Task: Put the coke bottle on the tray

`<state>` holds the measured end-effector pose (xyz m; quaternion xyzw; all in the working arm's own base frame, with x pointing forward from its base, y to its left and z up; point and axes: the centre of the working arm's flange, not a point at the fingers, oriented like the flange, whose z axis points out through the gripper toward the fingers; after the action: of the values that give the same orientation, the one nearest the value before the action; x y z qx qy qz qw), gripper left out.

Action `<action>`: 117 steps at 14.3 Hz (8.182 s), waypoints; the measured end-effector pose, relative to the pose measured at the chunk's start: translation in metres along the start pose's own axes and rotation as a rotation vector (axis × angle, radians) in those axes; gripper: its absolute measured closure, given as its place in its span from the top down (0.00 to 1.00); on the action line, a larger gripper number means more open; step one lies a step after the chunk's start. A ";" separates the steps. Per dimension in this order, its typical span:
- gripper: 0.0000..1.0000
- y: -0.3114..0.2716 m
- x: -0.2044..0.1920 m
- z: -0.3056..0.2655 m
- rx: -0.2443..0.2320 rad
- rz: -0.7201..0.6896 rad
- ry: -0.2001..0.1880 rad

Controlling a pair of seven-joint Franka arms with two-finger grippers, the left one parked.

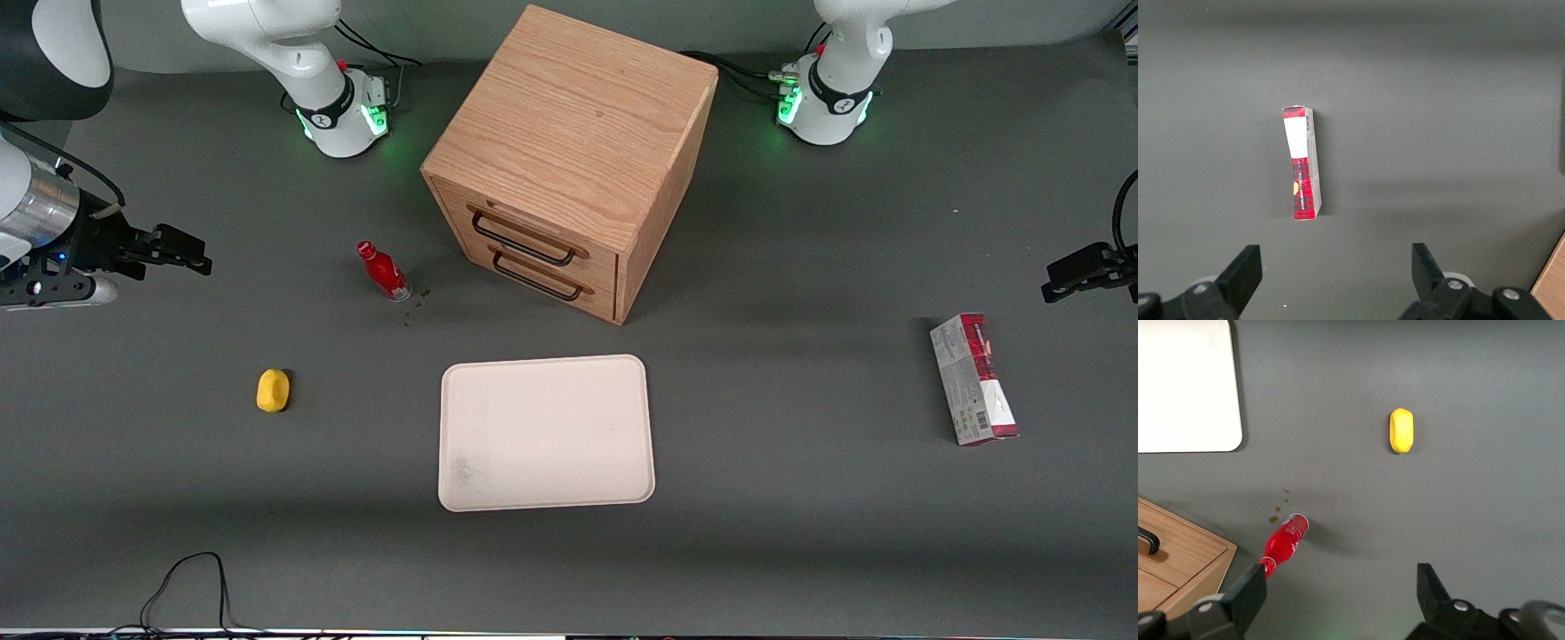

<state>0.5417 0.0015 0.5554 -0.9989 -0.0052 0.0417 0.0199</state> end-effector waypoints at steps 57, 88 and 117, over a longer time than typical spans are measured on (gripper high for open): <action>1.00 -0.146 -0.104 0.261 -0.029 0.011 0.046; 0.31 -0.155 -0.007 0.109 -0.065 0.065 -0.090; 0.31 -0.259 0.217 0.206 0.059 0.370 0.090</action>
<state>0.7389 0.2707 0.3427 -0.9827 0.1806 0.0000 0.0415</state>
